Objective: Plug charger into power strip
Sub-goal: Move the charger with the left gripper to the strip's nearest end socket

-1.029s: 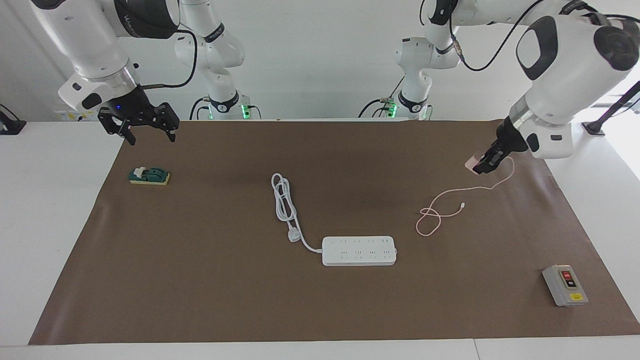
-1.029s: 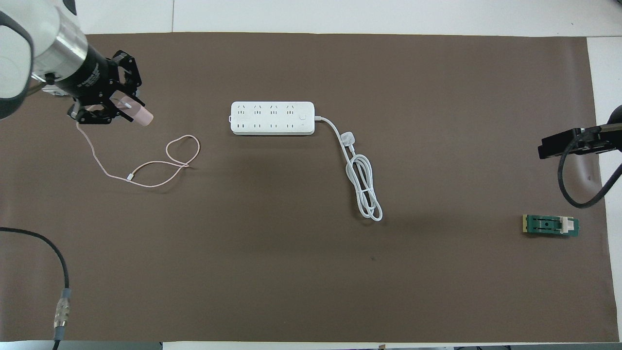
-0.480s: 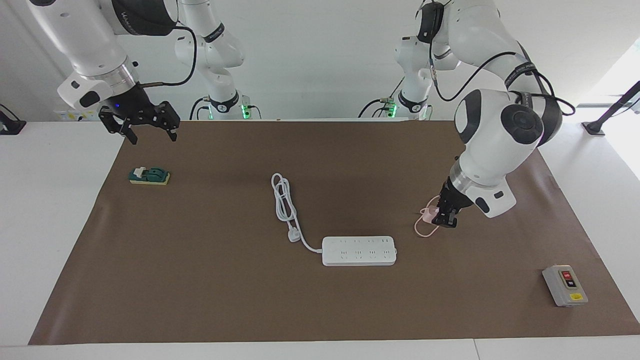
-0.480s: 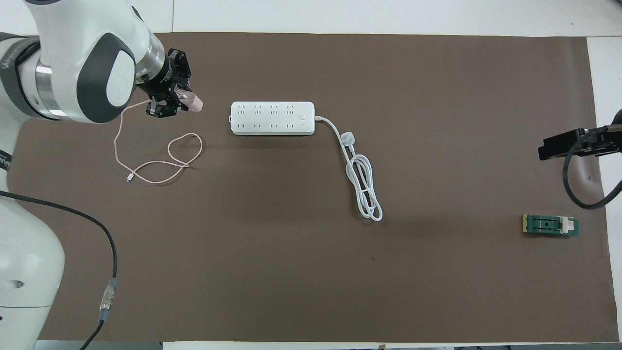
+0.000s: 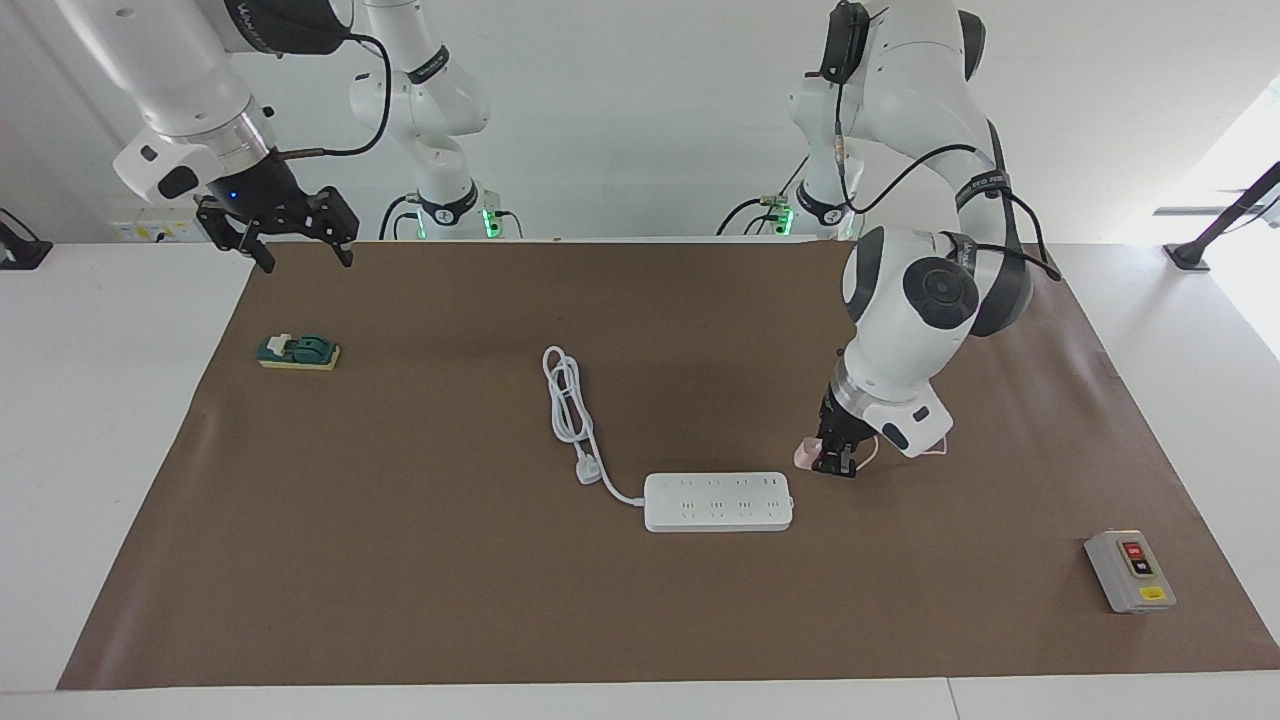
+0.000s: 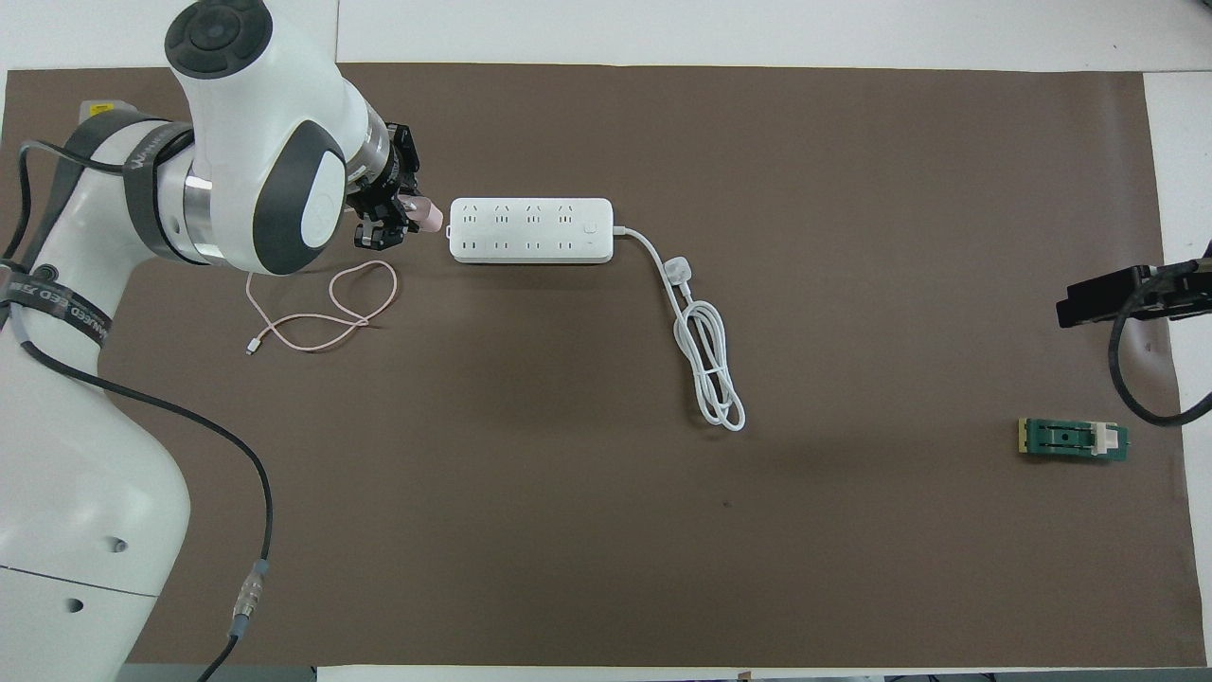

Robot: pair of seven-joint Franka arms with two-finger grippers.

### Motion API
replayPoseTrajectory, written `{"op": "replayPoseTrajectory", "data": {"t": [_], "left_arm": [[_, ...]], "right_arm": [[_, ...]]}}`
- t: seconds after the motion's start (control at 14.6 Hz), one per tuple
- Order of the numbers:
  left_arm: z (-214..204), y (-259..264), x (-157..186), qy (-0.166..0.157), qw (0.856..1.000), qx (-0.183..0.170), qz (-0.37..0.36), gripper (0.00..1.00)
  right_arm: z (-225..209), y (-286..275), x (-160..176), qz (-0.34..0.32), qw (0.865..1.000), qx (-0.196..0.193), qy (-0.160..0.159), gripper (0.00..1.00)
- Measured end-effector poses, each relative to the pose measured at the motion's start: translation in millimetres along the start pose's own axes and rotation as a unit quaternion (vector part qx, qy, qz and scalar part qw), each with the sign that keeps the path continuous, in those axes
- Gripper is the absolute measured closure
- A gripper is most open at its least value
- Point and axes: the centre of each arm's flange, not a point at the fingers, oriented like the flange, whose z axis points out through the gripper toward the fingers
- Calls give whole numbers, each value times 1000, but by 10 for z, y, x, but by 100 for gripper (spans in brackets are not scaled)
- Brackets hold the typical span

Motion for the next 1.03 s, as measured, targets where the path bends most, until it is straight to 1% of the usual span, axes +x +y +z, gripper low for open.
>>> {"op": "replayPoseTrajectory", "data": {"t": [0.34, 0.62, 0.82, 1.03], "left_arm": [[275, -70, -307, 1, 1000, -9, -19, 69], [408, -94, -291, 4, 1000, -16, -23, 69], [467, -93, -260, 22, 999, -27, -27, 69], [501, -97, -228, 26, 999, -29, -30, 69]], "right_arm": [[-11, -2, -12, 0, 1000, 0, 1, 0], [-11, -2, -12, 0, 1000, 0, 1, 0], [-11, 10, -13, 0, 1000, -5, 1, 0], [-11, 16, -13, -3, 1000, -9, 0, 0]]}}
